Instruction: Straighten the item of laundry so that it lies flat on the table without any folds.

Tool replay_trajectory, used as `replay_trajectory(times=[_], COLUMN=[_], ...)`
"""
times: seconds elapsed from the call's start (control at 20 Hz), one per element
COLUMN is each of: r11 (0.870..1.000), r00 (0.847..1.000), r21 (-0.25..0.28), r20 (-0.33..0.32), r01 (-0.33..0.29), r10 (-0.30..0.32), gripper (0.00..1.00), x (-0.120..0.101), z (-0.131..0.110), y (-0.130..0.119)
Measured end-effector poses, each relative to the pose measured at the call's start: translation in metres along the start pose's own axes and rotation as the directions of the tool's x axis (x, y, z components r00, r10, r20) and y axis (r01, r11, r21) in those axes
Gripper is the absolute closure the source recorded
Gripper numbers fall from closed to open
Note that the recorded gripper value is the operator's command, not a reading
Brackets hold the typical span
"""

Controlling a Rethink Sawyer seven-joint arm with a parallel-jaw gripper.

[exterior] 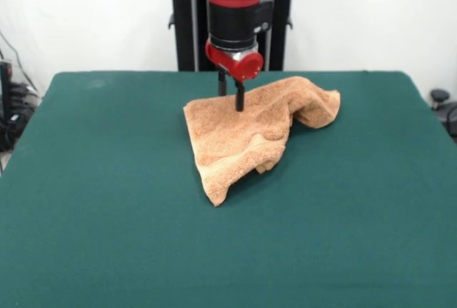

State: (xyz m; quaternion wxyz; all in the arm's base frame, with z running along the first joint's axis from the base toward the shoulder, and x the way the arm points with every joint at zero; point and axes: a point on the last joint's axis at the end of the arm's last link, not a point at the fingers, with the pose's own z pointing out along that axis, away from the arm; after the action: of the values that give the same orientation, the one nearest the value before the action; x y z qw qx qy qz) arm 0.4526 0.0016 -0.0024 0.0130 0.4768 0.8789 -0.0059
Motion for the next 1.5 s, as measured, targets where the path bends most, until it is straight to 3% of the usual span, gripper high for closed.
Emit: replay_trajectory(times=[0.35, 1.1, 1.5], r11=[0.998, 0.988, 0.981], r00=[0.997, 0.988, 0.981], r21=[-0.011, -0.005, 0.013], r20=[0.029, 0.035, 0.009], r01=[0.065, 0.151, 0.192], r10=[-0.065, -0.151, -0.192], gripper=[0.00, 0.00, 0.00], x=[-0.012, -0.010, -0.001], z=[-0.009, -0.008, 0.021], y=[-0.013, -0.027, -0.043])
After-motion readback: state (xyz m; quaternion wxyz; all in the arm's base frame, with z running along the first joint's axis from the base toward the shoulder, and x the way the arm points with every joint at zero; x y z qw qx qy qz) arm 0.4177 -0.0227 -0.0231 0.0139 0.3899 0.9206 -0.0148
